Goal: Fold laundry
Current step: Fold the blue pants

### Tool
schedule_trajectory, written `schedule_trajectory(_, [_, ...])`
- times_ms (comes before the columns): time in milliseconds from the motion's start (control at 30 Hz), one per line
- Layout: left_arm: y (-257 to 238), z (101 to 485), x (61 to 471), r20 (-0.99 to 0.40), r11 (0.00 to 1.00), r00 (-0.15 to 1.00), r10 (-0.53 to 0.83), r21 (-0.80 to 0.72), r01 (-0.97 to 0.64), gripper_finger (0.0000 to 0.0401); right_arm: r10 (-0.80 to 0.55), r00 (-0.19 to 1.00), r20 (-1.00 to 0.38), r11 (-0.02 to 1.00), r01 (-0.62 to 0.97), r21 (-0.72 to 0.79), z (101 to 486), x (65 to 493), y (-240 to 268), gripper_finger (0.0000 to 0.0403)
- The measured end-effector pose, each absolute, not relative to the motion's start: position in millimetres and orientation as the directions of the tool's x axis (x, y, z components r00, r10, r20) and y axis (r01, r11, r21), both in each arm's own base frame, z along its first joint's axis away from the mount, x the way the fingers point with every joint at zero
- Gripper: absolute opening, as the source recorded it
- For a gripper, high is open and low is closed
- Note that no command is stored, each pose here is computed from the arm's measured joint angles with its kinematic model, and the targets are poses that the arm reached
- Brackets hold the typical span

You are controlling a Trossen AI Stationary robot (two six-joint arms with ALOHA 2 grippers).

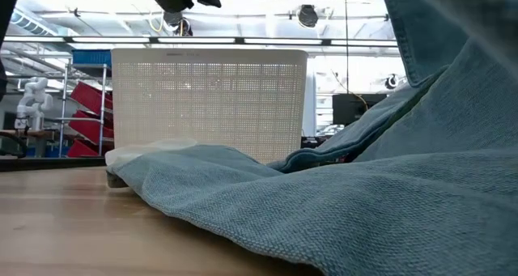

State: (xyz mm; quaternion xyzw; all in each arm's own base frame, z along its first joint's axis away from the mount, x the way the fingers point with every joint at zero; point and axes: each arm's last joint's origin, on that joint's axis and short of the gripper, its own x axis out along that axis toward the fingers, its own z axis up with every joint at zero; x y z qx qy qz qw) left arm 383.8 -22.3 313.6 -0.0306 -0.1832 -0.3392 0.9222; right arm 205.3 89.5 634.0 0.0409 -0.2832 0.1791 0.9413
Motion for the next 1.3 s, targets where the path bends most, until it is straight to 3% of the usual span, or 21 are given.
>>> schedule_trajectory(133, [-29,328,374,0.430,0.731,0.632,-0.644,0.101,0.675,0.0046,0.294,0.782,0.549,0.943,-0.331,-0.034,635,203,88,0.0000])
schedule_trajectory(200, [-28,341,365,0.451,0.705,0.599,-0.661,0.102,0.702,0.0020,0.259,0.793,0.551,0.955,-0.295,-0.024,636,200,85,0.0000])
schedule_trajectory(400, [-20,404,314,0.579,0.713,0.530,-0.620,0.134,0.688,0.0020,0.148,0.822,0.549,0.987,-0.157,-0.031,639,189,77,0.0000])
schedule_trajectory(500, [-11,448,278,0.668,0.777,0.545,-0.506,0.078,0.625,0.0019,0.028,0.836,0.548,0.996,0.024,-0.086,641,185,71,0.0000])
schedule_trajectory(567, [-4,479,256,0.695,0.841,0.614,-0.374,-0.024,0.540,0.0019,-0.079,0.823,0.563,0.980,0.167,-0.106,644,183,65,0.0000])
schedule_trajectory(667, [5,526,229,0.656,0.933,0.739,-0.152,-0.151,0.326,0.0019,-0.177,0.767,0.616,0.942,0.314,-0.120,648,192,58,0.0000])
schedule_trajectory(767, [10,570,206,0.610,0.969,0.792,0.026,-0.211,0.130,0.0019,-0.244,0.710,0.661,0.883,0.444,-0.151,649,206,51,0.0000])
schedule_trajectory(900, [16,618,184,0.580,0.974,0.798,0.166,-0.222,-0.041,0.0019,-0.369,0.615,0.697,0.799,0.592,-0.100,649,218,31,0.0000])
schedule_trajectory(1000, [18,637,182,0.567,0.971,0.799,0.200,-0.221,-0.086,0.0019,-0.406,0.585,0.702,0.823,0.568,0.001,647,228,16,0.0000])
schedule_trajectory(1067, [16,643,183,0.553,0.977,0.816,0.167,-0.204,-0.061,0.0018,-0.359,0.630,0.689,0.887,0.460,0.042,643,237,13,0.0000])
schedule_trajectory(1100, [14,644,185,0.537,0.985,0.838,0.100,-0.172,-0.008,0.0018,-0.272,0.679,0.682,0.933,0.360,0.013,640,243,16,0.0000])
schedule_trajectory(1167, [1,640,188,0.481,0.974,0.862,-0.160,-0.063,0.216,0.0018,0.008,0.755,0.655,0.992,0.077,-0.101,634,248,30,0.0000])
schedule_trajectory(1233, [-18,636,184,0.404,0.874,0.788,-0.464,0.066,0.481,0.0018,0.320,0.756,0.570,0.946,-0.224,-0.234,629,244,48,0.0000])
schedule_trajectory(1300, [-36,625,178,0.276,0.766,0.716,-0.641,0.174,0.618,0.0018,0.491,0.763,0.420,0.868,-0.387,-0.311,621,228,61,0.0000])
